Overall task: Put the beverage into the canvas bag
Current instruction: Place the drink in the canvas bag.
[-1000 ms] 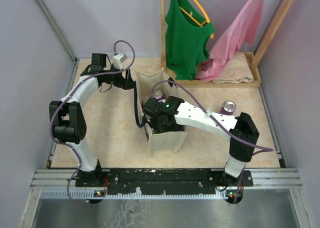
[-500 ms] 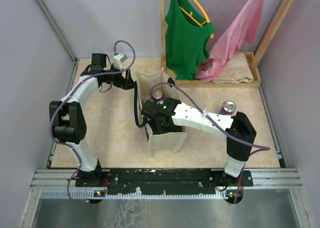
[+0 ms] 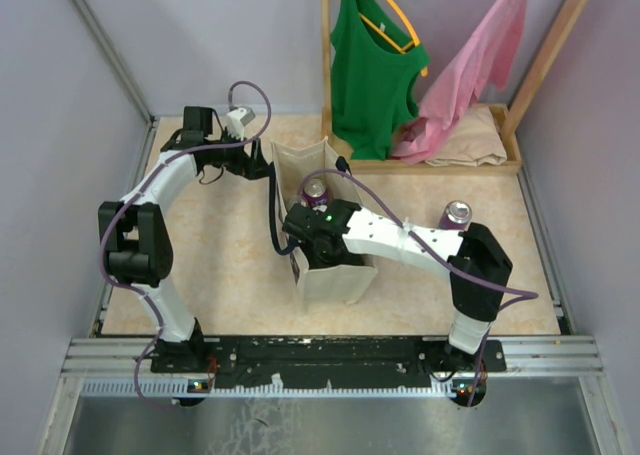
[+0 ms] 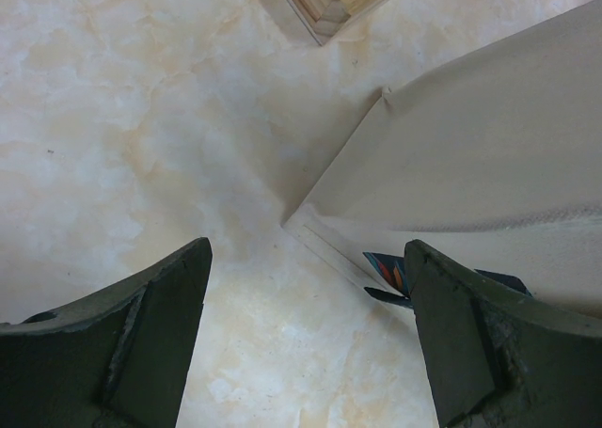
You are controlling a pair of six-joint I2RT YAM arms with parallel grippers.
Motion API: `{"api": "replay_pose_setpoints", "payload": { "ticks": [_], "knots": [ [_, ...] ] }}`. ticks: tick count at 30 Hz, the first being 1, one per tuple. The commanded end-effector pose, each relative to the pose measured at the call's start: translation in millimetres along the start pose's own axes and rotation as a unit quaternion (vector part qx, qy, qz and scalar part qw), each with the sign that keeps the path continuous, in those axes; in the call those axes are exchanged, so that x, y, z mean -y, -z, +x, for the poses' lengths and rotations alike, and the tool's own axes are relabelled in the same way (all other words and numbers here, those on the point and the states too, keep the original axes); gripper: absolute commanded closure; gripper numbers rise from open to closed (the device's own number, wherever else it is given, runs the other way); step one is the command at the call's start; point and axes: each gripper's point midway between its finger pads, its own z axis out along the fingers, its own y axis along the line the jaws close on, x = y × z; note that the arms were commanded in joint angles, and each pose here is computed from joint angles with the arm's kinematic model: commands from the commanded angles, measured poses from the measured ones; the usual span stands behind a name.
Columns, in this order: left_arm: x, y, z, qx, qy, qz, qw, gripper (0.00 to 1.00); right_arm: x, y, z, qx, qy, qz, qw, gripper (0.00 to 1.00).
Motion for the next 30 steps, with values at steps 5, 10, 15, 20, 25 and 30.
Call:
{"api": "replay_pose_setpoints", "payload": {
  "ticks": [5, 10, 15, 20, 25, 30],
  "knots": [
    [5.6, 3.9, -6.0, 0.004, -0.014, 0.008, 1.0, 0.11, -1.2, 1.5, 18.7, -0.033, 0.022, -0.003, 0.999, 0.66],
    [5.1, 4.4, -6.0, 0.004, -0.014, 0.008, 1.0, 0.11, -0.2, 2.9, 17.8, -0.031, 0.023, 0.0, 0.999, 0.2],
    [4.1, 5.3, -5.8, 0.004, -0.013, 0.007, 1.0, 0.11, 0.1, 3.6, 16.7, -0.029, 0.024, 0.003, 0.999, 0.01],
    [4.4, 5.0, -4.4, 0.002, -0.011, 0.008, 1.0, 0.11, 0.6, 5.8, 14.5, -0.026, 0.025, 0.006, 0.999, 0.01],
    [3.5, 5.1, -6.1, 0.004, -0.013, 0.008, 1.0, 0.11, -2.8, 21.3, 0.0, -0.005, 0.027, 0.003, 1.0, 0.01],
    [2.8, 4.1, -7.7, 0.005, -0.014, 0.01, 1.0, 0.11, -4.9, 44.3, -15.5, 0.011, 0.032, 0.005, 0.999, 0.01]
  ]
}}
